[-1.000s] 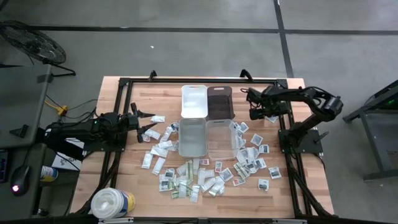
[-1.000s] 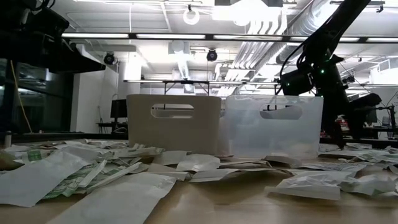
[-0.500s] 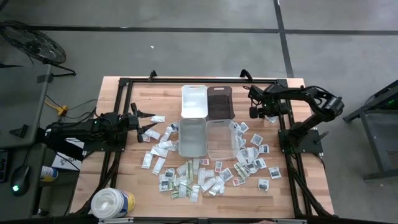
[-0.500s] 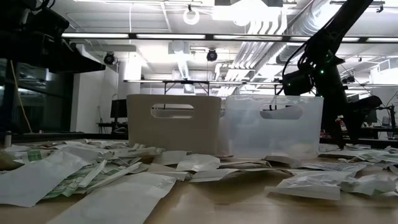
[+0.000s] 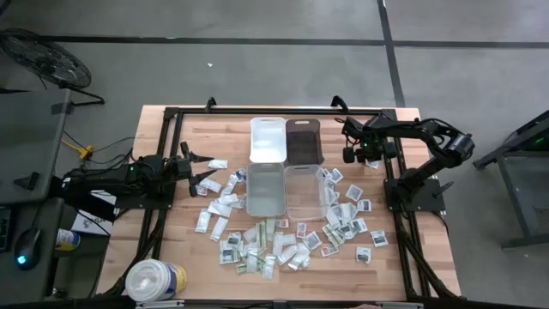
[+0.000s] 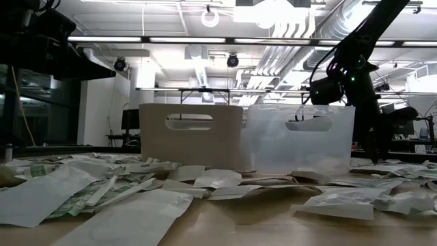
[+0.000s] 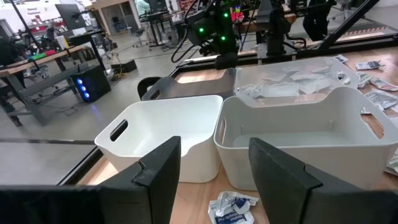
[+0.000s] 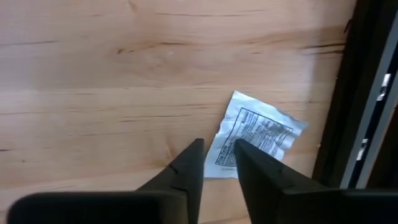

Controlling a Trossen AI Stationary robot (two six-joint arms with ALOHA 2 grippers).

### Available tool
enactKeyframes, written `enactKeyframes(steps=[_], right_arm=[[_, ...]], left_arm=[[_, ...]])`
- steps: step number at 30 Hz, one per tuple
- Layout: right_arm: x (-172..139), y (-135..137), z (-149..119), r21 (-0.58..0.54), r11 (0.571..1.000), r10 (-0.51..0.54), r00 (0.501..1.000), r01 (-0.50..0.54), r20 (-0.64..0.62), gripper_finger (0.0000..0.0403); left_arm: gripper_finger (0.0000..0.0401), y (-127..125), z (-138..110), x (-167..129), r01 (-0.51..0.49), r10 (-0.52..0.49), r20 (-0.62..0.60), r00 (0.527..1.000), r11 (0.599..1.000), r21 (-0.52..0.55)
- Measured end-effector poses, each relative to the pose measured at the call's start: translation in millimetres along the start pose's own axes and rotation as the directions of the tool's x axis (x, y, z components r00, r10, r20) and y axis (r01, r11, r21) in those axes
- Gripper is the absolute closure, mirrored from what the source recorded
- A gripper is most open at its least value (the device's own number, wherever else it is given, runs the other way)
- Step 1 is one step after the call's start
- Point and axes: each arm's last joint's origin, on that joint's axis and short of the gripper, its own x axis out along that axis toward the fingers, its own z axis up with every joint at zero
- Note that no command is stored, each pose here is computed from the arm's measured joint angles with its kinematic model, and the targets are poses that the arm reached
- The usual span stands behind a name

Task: Pick & Place First Aid Supplies
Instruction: Put the blue alcohol pad into the black bin

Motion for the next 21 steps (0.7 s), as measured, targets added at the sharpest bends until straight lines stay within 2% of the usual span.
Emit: enactKeyframes(steps=[8,14,21], right_arm=[[0.0,1.0,0.4,0.000,1.000,0.016,1.000,-0.016,-0.001,0.0395],[-0.3,1.1,0.4,-0.002,1.000,0.020,1.000,-0.020,-0.002,0.0401],[-13.8,-3.4,-2.1,-0.067,0.995,0.079,0.997,-0.079,0.005,0.0402]], left_arm=[[0.0212,0.0,0.0,0.0,0.000,0.000,0.000,1.000,1.000,0.000],[0.0212,0.0,-0.1,0.0,-0.001,0.001,-0.001,1.000,1.000,0.000],[0.0212,0.0,0.0,0.0,-0.001,0.001,0.000,1.000,1.000,0.000]])
